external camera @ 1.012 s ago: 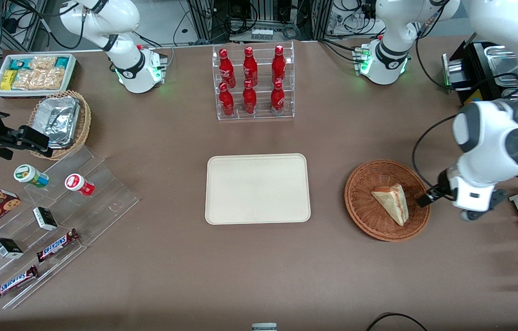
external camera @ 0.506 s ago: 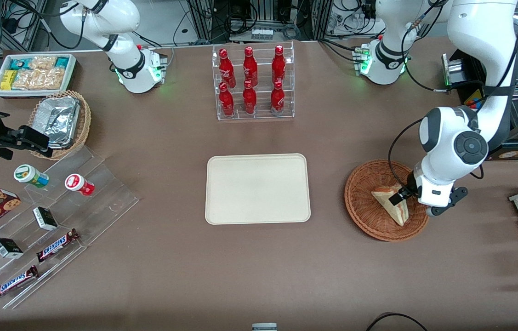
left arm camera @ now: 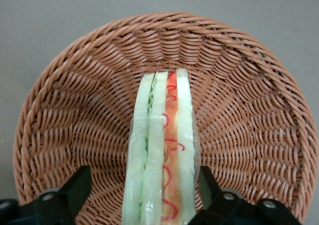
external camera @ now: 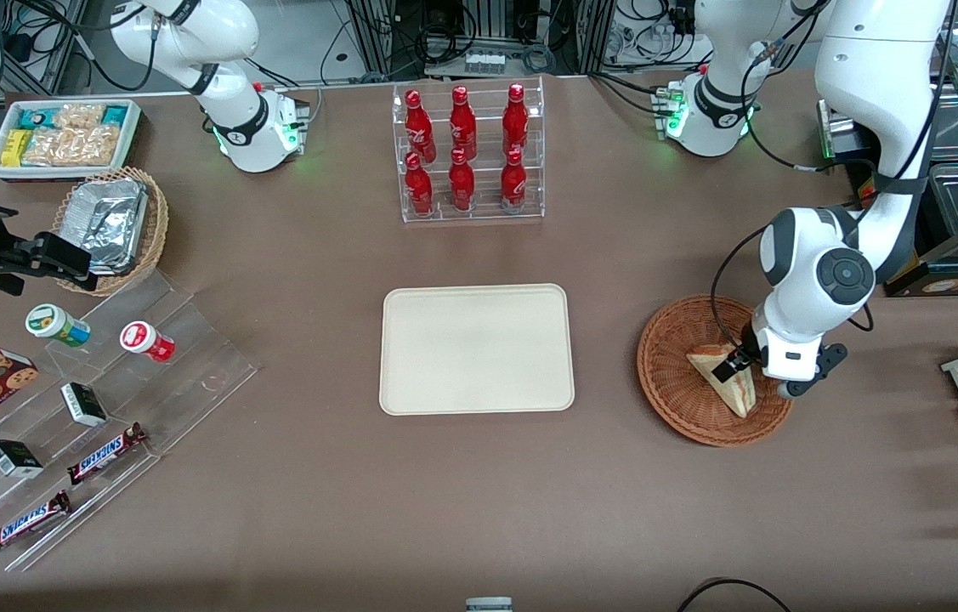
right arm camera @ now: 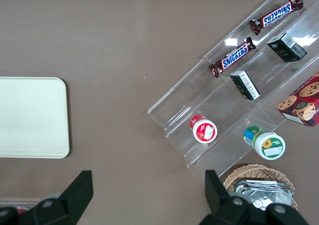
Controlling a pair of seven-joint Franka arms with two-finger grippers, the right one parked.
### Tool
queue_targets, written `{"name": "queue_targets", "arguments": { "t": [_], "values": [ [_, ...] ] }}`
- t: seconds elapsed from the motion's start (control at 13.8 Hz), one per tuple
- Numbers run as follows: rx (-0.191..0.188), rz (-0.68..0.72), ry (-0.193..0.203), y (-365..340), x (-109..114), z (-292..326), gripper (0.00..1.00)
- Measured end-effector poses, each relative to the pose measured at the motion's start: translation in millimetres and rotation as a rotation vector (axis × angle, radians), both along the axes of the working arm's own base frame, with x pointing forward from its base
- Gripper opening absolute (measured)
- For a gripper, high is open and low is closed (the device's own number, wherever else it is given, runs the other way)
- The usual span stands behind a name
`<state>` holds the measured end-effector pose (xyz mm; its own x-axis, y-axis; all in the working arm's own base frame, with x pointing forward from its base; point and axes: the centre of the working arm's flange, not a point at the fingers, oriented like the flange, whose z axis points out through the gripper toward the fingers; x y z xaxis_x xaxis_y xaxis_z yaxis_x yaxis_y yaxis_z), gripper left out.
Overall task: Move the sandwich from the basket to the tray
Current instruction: 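Lower the left gripper and close it on the wrapped sandwich, then lift the sandwich and carry it over the cream tray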
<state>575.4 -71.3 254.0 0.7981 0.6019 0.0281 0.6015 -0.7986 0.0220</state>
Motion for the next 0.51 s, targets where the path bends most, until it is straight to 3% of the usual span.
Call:
{"name": "queue_targets", "arguments": {
  "t": [0.22, 0.36, 0.51],
  "values": [
    [-0.004, 0.012, -0.010, -7.0, 2.9, 4.3, 0.50],
    [-0.003, 0.006, -0.002, -11.8, 3.9, 6.8, 0.33],
    [0.005, -0.004, 0.060, -17.6, 7.2, 17.0, 0.26]
  ]
}}
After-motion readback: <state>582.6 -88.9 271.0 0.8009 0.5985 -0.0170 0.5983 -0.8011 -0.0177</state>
